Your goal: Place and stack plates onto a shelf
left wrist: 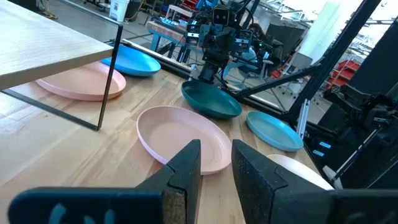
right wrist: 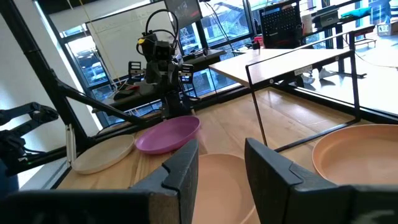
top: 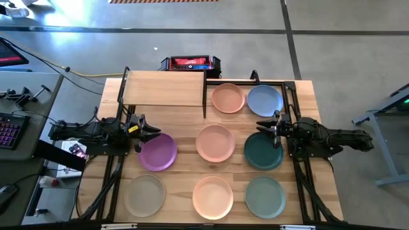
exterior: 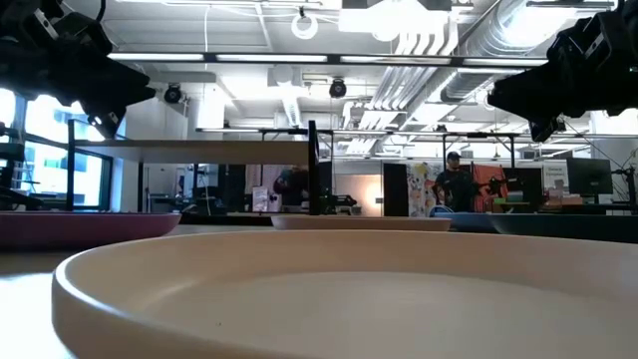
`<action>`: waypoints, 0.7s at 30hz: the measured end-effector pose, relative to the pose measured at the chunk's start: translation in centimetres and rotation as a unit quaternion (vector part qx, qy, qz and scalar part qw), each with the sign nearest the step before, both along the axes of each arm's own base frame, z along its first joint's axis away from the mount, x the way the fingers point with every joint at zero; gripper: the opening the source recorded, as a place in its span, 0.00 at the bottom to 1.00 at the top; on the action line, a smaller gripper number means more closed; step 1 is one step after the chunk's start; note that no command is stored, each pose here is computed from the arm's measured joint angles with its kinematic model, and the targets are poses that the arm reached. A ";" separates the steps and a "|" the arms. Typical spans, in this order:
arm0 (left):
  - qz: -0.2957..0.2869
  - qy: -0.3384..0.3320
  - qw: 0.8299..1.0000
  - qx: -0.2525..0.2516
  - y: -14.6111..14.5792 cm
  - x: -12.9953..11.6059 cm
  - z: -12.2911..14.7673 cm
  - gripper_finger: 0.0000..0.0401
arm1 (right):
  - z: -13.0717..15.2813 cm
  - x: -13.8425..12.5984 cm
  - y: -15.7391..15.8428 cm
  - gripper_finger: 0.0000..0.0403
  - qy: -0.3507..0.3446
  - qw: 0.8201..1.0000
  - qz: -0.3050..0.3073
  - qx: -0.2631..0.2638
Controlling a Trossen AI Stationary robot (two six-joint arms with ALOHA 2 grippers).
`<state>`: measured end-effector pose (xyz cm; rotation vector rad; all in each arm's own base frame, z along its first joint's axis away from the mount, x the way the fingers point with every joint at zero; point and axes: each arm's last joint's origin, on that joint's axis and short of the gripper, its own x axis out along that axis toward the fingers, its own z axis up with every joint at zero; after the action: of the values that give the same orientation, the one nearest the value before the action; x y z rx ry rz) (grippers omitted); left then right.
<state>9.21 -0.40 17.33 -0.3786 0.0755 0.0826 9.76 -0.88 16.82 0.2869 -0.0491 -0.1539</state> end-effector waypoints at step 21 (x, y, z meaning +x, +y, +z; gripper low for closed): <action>0.007 -0.001 1.000 0.001 0.0 0.0 0.0 0.20 | 0.0 0.0 0.0 0.28 0.000 1.000 0.000 0.000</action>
<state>9.21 -0.37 17.35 -0.3781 0.0710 0.0952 9.76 -0.88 16.83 0.2869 -0.0495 -0.1539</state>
